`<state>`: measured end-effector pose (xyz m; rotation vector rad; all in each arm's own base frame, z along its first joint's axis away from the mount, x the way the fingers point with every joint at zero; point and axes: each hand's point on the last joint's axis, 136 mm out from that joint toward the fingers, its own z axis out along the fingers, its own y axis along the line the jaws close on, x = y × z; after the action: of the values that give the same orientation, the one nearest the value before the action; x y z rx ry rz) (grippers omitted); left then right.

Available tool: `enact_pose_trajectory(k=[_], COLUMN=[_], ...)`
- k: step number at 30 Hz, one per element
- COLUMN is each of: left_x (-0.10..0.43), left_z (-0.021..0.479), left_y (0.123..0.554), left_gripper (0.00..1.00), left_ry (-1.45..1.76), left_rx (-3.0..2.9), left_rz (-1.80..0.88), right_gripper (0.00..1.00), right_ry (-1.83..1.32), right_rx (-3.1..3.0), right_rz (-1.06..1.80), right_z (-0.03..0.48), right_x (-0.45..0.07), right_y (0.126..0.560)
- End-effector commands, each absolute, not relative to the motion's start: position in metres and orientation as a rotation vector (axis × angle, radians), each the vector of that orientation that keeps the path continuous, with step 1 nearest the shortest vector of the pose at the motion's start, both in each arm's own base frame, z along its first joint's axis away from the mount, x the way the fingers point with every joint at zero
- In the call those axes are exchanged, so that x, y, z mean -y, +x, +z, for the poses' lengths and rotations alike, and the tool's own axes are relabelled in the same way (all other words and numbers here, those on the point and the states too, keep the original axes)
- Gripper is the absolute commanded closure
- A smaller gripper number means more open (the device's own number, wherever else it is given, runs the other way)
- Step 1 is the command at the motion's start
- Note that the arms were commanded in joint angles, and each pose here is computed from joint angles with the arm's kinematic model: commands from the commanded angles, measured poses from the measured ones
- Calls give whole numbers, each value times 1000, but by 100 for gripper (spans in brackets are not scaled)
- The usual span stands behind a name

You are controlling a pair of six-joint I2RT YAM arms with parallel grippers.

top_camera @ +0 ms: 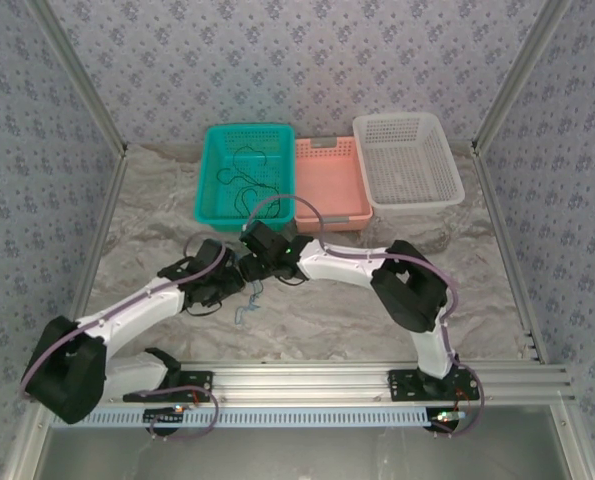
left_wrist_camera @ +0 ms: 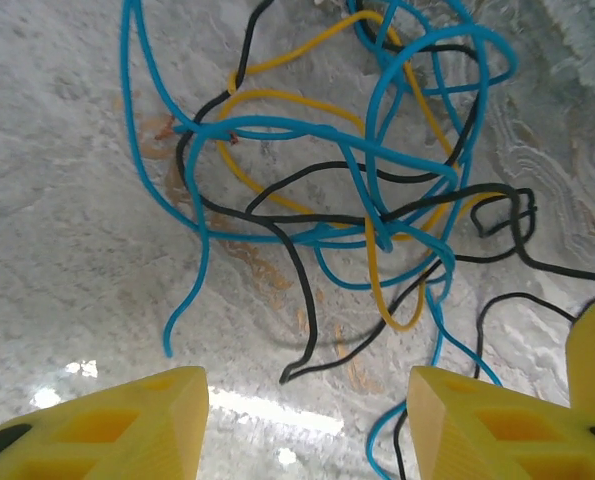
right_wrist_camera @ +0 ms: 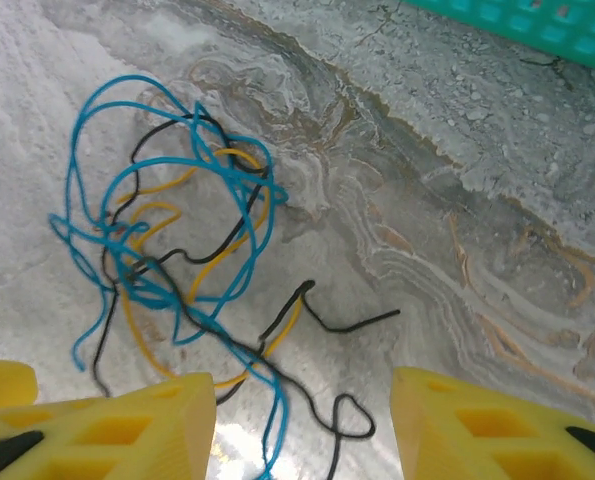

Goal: Untangle the cables

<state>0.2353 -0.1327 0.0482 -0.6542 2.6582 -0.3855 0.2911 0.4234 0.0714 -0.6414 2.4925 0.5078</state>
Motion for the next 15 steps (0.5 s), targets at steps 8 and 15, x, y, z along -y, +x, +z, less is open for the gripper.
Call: enact_pose_trajectory(k=[8, 15], left_x=[127, 102], left_z=[25, 43], left_y=[250, 244], left_gripper=[79, 100], left_ry=[-691, -690], left_rx=[-2628, -2559], left_rz=[-293, -227], right_gripper=[84, 100], right_ry=[-626, -439], right_rx=[-2526, -2546], right_rz=[451, 358], right_z=[53, 56], right_x=[-410, -354], right_y=[298, 300])
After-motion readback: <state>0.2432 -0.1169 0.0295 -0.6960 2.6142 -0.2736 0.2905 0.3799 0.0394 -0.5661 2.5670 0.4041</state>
